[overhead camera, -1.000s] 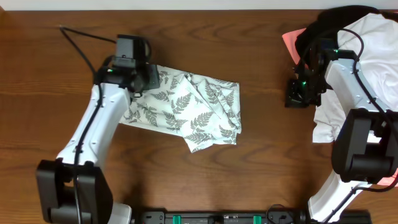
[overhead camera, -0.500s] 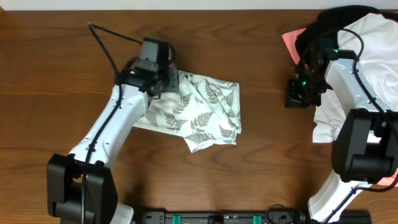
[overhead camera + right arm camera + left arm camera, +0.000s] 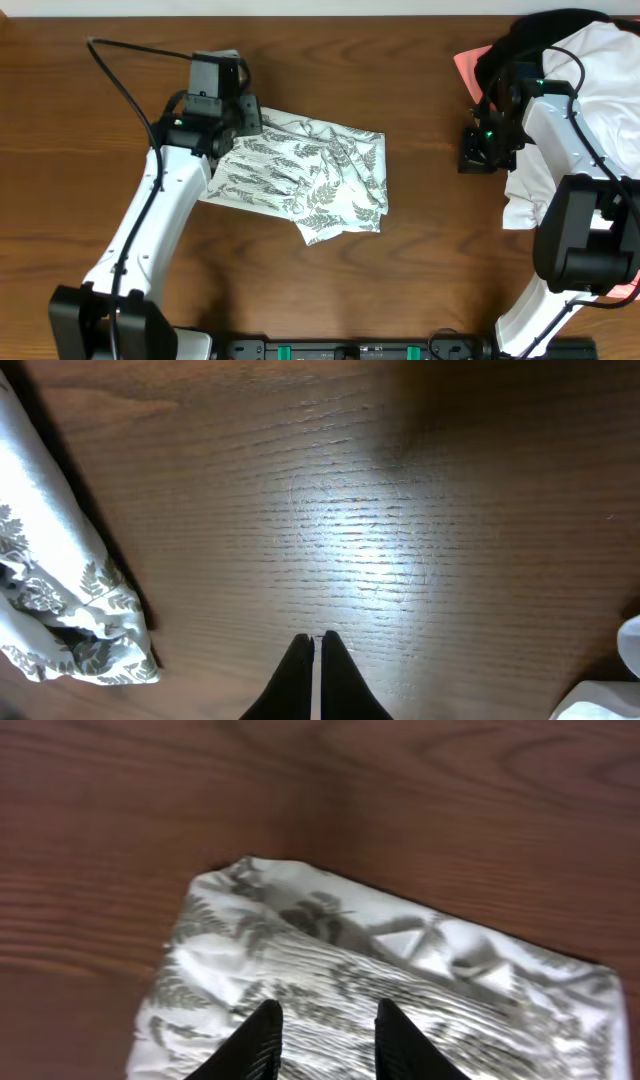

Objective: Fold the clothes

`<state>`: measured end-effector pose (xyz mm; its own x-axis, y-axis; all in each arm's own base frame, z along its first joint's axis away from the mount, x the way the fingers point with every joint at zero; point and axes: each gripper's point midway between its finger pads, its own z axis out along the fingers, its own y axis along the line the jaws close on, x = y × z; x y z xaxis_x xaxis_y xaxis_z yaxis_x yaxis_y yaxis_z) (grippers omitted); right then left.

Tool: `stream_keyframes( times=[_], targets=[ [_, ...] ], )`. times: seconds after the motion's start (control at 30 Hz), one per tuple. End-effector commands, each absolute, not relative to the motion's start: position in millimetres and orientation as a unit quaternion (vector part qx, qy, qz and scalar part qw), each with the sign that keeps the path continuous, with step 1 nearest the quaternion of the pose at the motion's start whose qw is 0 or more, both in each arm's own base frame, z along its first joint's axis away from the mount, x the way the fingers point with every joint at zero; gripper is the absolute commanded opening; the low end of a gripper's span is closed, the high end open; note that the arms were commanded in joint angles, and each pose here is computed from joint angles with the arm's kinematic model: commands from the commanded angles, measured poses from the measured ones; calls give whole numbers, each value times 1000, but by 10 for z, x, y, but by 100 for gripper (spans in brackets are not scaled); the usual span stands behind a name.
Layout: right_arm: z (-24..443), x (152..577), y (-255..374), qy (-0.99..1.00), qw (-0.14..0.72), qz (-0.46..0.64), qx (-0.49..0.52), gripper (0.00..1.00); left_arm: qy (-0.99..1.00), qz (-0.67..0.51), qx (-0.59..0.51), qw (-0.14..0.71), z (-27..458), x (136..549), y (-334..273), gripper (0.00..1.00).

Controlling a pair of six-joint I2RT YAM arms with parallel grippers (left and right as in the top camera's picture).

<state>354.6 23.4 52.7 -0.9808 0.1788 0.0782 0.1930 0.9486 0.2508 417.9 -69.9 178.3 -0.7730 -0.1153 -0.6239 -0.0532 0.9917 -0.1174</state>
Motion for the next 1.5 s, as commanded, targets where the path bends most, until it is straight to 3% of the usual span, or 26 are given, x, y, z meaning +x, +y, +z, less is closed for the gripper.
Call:
stream_keyframes(
  times=[0.0, 0.47, 0.7, 0.9, 1.13, 1.47],
  targets=[
    [575, 3528, 303, -987, 24, -134, -82, 4, 944, -26, -48, 325, 1651, 4276, -622, 31],
    [589, 3502, 462, -987, 30, -146, -65, 7, 980, 5, -43, 192, 547, 4217, -612, 31],
    [724, 3532, 831, -967, 23, -251, -35, 14, 982, 6, -42, 186, 494, 4209, -611, 31],
    [719, 3498, 1250, -954, 19, -300, 14, 32, 982, 7, -42, 182, 466, 4184, -606, 31],
    [463, 3350, 1767, -949, 32, -304, 78, 35, 983, 8, -42, 177, 431, 4153, -600, 32],
    [50, 3214, 2072, -970, 47, -211, 111, 37, 984, 8, -42, 176, 424, 4146, -599, 32]
  ],
)
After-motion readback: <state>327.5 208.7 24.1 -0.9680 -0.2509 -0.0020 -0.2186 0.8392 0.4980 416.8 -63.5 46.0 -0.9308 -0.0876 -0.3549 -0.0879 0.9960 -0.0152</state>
